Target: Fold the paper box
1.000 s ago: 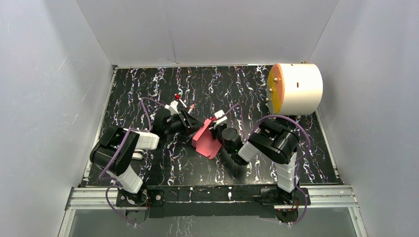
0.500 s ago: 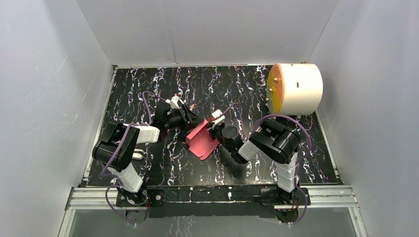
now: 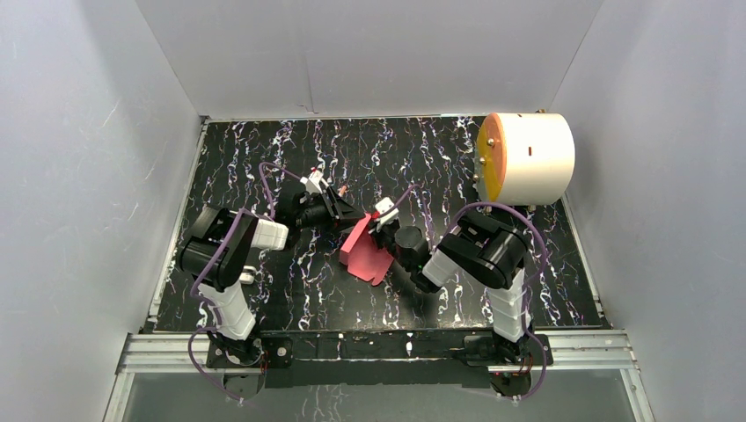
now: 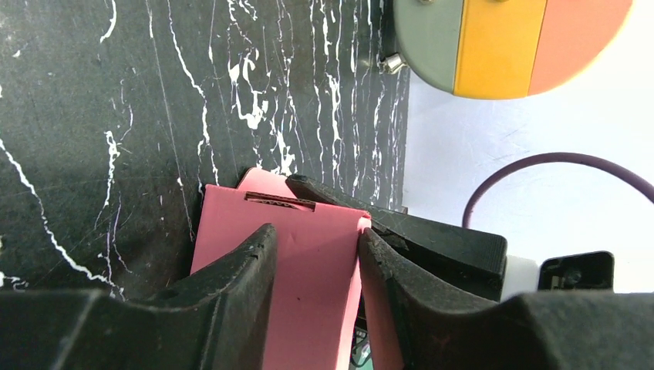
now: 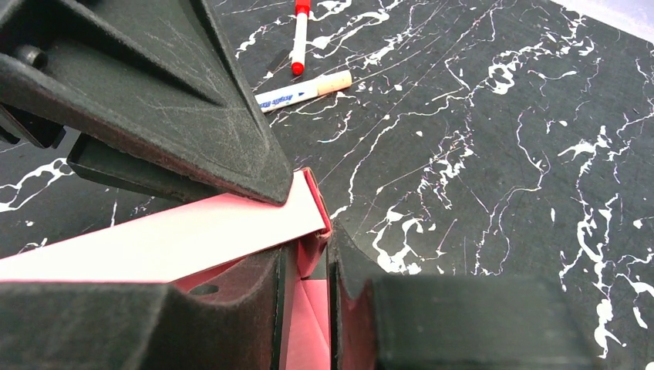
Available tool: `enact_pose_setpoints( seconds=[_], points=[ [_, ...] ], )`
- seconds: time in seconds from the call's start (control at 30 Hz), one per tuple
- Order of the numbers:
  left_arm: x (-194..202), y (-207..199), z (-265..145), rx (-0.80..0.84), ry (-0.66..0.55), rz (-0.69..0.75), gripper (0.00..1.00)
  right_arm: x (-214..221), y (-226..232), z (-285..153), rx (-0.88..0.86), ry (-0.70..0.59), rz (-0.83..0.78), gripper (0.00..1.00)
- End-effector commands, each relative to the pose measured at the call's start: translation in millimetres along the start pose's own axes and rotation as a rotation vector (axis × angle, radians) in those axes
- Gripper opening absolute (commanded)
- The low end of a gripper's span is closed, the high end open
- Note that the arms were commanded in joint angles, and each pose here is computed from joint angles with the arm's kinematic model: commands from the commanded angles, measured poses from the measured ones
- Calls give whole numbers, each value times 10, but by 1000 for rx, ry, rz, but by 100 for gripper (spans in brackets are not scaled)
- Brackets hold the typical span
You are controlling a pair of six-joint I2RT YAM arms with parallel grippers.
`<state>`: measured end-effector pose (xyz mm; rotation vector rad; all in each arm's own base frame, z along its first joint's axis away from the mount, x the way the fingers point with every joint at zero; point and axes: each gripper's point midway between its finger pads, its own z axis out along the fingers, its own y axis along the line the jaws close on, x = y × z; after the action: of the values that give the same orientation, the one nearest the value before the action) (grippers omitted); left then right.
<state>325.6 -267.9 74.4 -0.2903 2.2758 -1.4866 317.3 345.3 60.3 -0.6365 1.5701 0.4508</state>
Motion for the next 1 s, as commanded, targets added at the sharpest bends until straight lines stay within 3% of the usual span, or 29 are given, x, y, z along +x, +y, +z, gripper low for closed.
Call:
enact_pose_setpoints(
  seconds=[0.0, 0.4, 0.7, 0.97],
  points=[
    [246, 92, 11, -1, 101, -55, 38, -184, 50, 57, -13, -101, -14, 27],
    [315, 53, -17, 34, 123, -85, 37, -218, 116, 56, -77, -141, 17, 27],
    [412, -69, -122, 87, 137, -113, 35, -131, -107, 121, 64, -102, 59, 16],
    [492, -240, -211, 140, 154, -119, 34, 6, -238, 177, 167, -31, 52, 16]
  ],
)
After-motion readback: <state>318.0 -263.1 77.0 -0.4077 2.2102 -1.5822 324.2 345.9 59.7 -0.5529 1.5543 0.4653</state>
